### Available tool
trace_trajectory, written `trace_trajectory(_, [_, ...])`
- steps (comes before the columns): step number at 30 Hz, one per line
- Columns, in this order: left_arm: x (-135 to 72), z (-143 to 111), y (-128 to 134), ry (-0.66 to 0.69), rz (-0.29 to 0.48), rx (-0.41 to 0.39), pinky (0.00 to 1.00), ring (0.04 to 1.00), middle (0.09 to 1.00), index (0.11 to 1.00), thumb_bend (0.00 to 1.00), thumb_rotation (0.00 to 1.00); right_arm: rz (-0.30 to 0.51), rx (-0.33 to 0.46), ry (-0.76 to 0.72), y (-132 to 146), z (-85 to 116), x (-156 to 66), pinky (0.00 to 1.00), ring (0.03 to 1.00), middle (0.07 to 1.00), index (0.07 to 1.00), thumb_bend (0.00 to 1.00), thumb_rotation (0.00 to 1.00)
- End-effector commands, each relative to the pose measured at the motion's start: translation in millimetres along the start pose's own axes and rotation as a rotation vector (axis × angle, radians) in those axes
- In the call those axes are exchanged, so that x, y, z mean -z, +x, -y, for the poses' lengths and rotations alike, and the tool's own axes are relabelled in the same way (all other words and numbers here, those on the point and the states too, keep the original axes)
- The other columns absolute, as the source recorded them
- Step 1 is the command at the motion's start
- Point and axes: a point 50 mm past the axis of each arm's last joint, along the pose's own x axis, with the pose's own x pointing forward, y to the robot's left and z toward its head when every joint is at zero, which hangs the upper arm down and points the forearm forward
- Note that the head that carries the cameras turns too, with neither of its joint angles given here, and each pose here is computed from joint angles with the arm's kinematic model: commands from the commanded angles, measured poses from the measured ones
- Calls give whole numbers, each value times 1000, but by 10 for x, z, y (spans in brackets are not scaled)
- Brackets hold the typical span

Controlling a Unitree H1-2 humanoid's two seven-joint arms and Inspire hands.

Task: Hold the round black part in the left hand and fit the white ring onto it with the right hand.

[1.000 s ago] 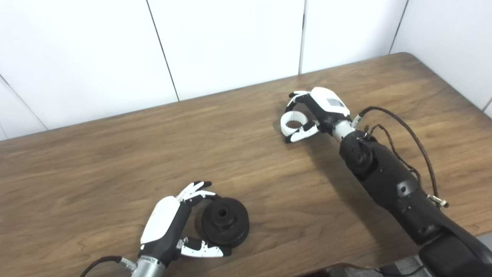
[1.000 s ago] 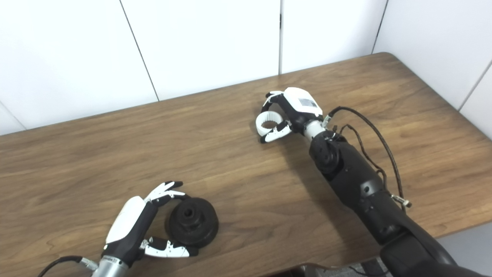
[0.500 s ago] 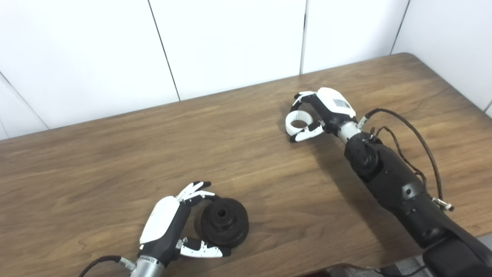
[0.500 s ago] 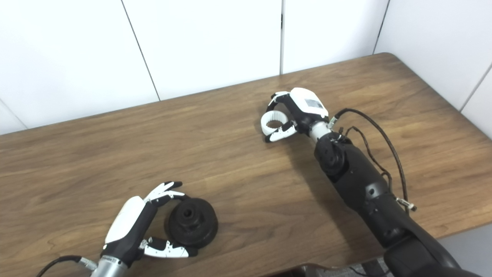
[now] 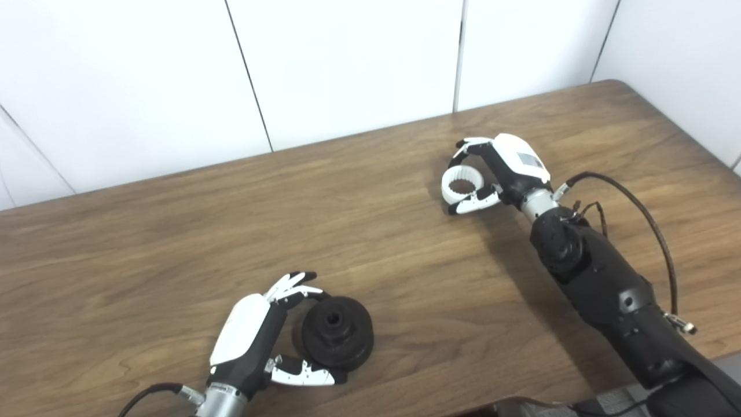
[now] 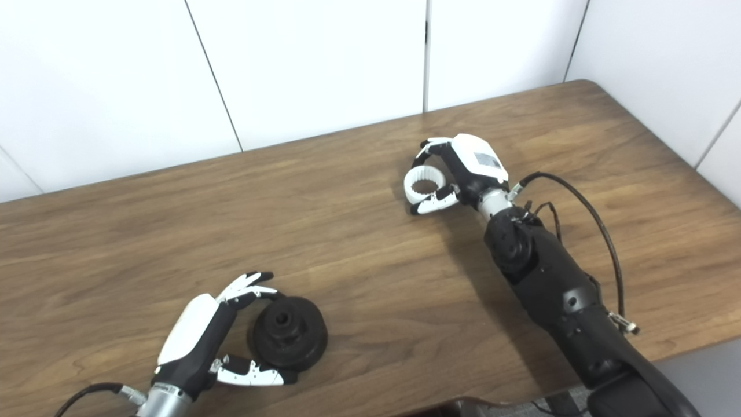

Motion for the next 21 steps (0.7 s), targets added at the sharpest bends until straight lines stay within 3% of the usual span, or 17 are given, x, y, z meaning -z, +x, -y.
trace_trajectory(1, [-20, -52, 27, 35, 5, -7, 882, 946, 908, 564, 854, 212, 46, 73, -7, 90, 265, -110, 865, 880, 833, 484, 517, 141])
trace_trajectory(9, [-20, -37, 49, 30, -11, -5, 903, 956, 912, 565, 856, 205, 61, 104, 36, 31, 312, -240, 822, 864, 823, 484, 519, 141])
trace_trajectory(21, [-65, 10, 102, 31, -14, -11, 903, 955, 911, 564, 854, 220, 192, 147, 69, -92, 489, -555, 772, 875, 830, 484, 518, 142])
